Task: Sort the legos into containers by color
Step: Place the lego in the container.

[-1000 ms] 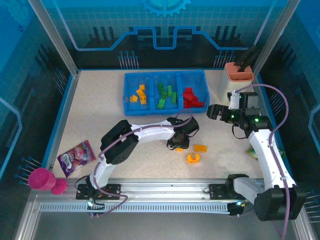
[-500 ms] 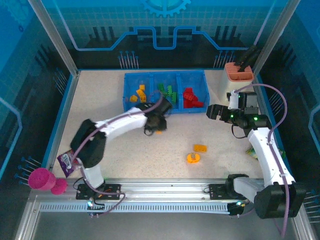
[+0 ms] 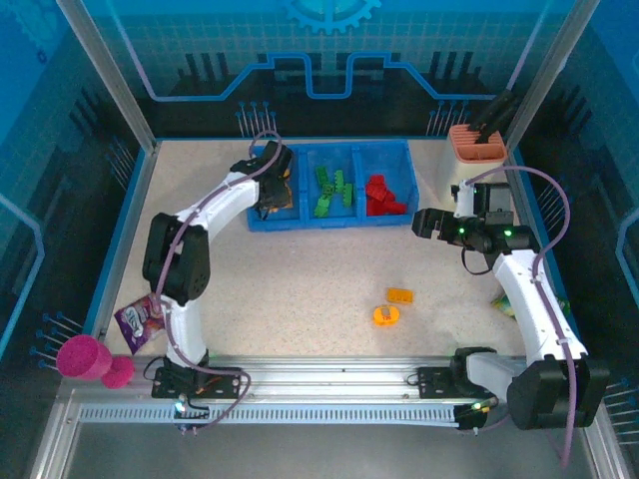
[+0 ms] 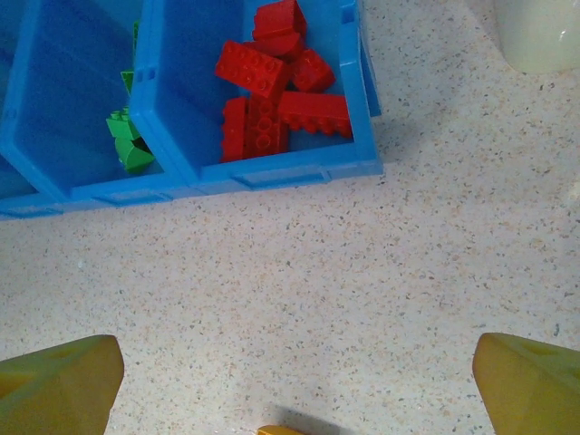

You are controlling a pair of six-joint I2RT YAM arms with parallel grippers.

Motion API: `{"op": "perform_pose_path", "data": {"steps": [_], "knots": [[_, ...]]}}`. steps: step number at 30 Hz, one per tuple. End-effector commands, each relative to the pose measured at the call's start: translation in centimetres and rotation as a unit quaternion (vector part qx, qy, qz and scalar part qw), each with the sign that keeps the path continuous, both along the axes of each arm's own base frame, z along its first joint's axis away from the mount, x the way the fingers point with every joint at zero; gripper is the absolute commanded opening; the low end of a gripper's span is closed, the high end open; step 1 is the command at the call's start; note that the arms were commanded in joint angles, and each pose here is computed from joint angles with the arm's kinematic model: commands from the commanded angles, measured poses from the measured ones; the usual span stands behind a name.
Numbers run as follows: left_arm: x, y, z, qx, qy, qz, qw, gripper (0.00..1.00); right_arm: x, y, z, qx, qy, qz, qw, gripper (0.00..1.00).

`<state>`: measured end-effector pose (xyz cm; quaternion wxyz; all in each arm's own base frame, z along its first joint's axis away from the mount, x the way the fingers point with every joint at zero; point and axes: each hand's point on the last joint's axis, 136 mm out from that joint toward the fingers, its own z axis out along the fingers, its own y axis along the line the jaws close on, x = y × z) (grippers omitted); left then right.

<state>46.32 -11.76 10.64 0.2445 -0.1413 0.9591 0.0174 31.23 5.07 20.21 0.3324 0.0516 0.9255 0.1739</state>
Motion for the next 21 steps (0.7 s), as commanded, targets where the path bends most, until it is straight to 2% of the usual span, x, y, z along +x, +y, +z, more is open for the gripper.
{"op": "perform_pose_path", "data": {"steps": [1, 9, 16, 21], "knots": [[1.4, -0.5, -1.0, 0.012, 0.006, -0.022, 1.0, 0.22, 0.4, 0.0, 1.1, -0.01, -0.014, 0.004, 1.0, 1.0], [1.7, -0.9, -3.7, 0.01, 0.029, -0.02, 0.999, 0.26, 0.3, -0.1, 0.8, -0.015, -0.007, 0.006, 1.0, 1.0], [1.2, -0.7, -3.1, 0.01, 0.029, -0.021, 0.999, 0.38, 0.9, 0.1, 0.4, -0.011, -0.001, 0.009, 1.0, 1.0], [1.0, -0.5, -1.0, 0.011, 0.013, -0.023, 1.0, 0.48, 1.1, 0.4, 0.3, -0.01, -0.002, 0.013, 1.0, 1.0]]}}
